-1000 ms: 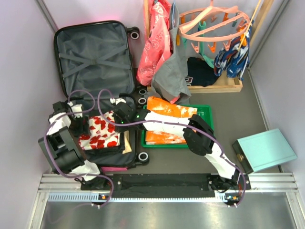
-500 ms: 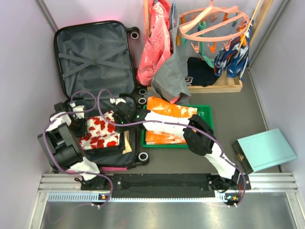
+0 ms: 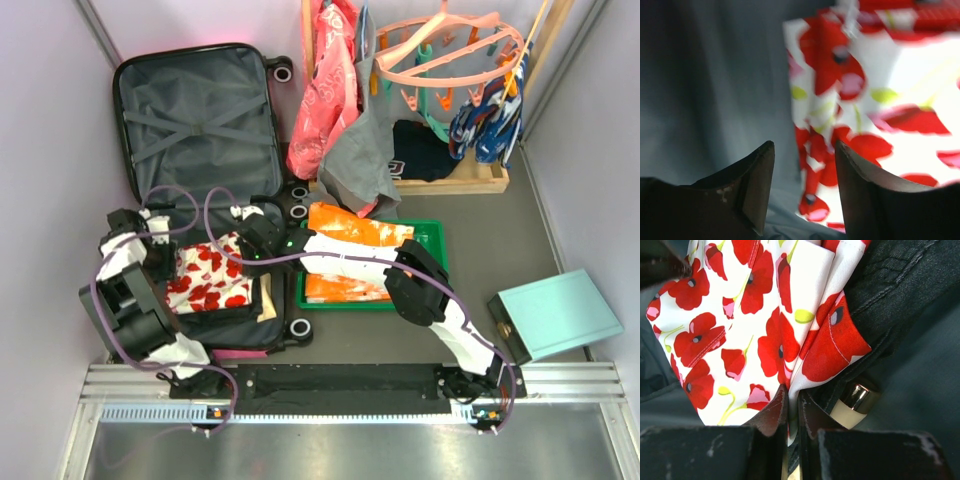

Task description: Open, take out, and arrange the luggage

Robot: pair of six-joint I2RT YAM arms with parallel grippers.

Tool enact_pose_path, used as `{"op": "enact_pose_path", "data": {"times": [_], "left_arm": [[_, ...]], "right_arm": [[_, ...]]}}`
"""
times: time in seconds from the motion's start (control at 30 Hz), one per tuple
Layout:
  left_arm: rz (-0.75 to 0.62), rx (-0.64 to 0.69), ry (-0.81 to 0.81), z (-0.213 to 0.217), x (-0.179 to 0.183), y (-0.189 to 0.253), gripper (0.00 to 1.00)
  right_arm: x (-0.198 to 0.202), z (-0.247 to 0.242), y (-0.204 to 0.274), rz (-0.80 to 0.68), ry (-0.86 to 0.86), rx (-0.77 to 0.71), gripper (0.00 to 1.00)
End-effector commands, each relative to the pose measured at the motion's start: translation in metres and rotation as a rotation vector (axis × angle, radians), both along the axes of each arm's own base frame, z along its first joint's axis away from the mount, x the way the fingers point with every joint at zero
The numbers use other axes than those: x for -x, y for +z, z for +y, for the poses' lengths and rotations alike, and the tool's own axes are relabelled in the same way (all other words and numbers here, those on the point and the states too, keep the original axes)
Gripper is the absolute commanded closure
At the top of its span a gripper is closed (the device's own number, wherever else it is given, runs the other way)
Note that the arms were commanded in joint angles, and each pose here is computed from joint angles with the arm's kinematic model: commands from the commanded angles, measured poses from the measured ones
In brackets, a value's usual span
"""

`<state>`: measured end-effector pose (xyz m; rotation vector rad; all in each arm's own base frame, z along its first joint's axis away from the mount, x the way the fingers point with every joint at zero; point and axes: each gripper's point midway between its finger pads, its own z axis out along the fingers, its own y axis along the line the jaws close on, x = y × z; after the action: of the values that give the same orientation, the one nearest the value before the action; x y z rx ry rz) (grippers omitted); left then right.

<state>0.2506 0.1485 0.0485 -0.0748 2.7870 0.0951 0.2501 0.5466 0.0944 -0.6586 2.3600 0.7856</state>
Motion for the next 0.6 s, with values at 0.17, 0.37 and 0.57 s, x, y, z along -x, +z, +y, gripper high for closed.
{"op": "enact_pose_path", "data": {"times": [0.17,0.37,0.57], "left_arm": [[0.064,0.126,-0.001,0.003,-0.018,-0.023,0.42],[0.091,0.238,-0.045,-0.018,-0.013,-0.037,0.51],[0.094,0.216,-0.036,-0.014,-0.011,-0.038,1.00]], "right_arm": [[-0.018,-0.007,0.052,-0.077,-0.024,-0.074,1.00],[-0.017,-0.007,0.050,-0.075,-0.021,-0.072,1.00],[-0.017,-0.007,0.050,-0.076,-0.023,-0.073,1.00]]}}
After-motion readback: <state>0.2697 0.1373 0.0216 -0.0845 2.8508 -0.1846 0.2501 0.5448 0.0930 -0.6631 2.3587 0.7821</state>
